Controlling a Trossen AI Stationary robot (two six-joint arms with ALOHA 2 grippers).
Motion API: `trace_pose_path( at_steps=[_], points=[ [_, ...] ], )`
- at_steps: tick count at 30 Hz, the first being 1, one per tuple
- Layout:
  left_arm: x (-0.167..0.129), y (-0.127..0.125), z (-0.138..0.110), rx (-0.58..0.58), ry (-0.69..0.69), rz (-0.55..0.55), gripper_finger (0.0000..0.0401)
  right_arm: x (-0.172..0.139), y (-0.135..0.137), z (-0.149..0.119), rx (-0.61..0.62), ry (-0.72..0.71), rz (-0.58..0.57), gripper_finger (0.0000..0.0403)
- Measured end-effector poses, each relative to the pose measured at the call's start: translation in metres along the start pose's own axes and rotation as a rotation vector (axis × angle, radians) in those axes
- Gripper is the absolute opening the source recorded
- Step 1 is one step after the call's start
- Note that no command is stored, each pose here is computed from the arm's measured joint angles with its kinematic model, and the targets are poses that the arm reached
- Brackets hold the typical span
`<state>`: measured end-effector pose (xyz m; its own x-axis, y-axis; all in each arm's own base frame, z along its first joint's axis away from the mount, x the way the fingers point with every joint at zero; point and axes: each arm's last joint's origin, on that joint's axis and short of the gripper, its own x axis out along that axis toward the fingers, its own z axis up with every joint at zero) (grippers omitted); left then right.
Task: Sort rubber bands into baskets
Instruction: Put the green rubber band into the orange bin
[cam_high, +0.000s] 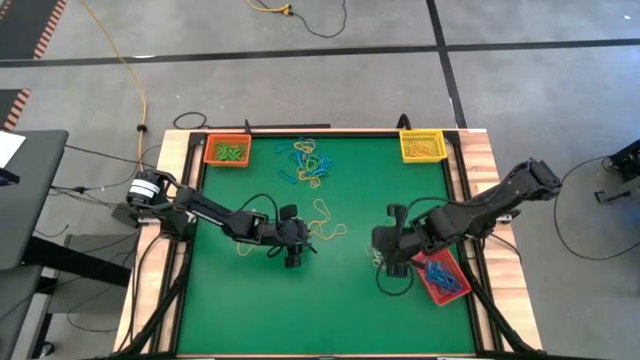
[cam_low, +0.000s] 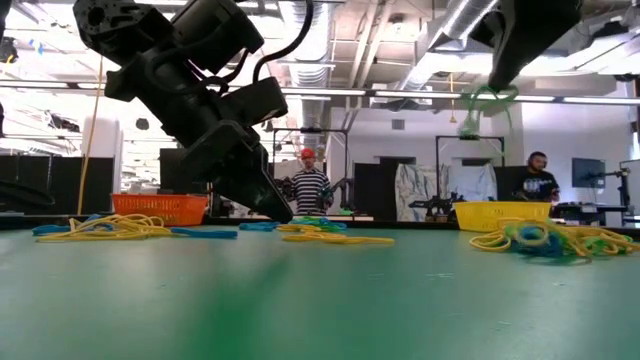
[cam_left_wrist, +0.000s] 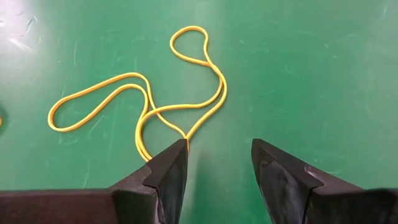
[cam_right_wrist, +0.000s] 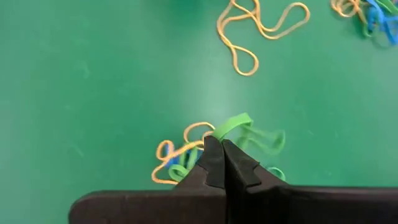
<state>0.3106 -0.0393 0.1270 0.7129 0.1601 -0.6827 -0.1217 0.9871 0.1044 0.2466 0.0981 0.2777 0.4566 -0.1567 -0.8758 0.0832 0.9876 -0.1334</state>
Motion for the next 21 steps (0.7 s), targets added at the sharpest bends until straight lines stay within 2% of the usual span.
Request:
trace_pose_path(
  at_steps=[11,17,21],
  points=[
    [0.000,0.000,0.000,0.000,-0.001,0.011,0.0169,0.000,-0.006,-0.003,-0.012,-0.007,-0.149,0.0013],
    [-0.001,0.001,0.006,-0.004,-0.067,0.084,0.0169,-0.001,0.000,0.002,-0.051,-0.073,-0.118,0.0013],
    [-0.002,-0.002,0.018,0.010,-0.192,0.045,0.0169,-0.002,0.005,0.010,-0.100,-0.149,-0.083,0.0013]
  ],
)
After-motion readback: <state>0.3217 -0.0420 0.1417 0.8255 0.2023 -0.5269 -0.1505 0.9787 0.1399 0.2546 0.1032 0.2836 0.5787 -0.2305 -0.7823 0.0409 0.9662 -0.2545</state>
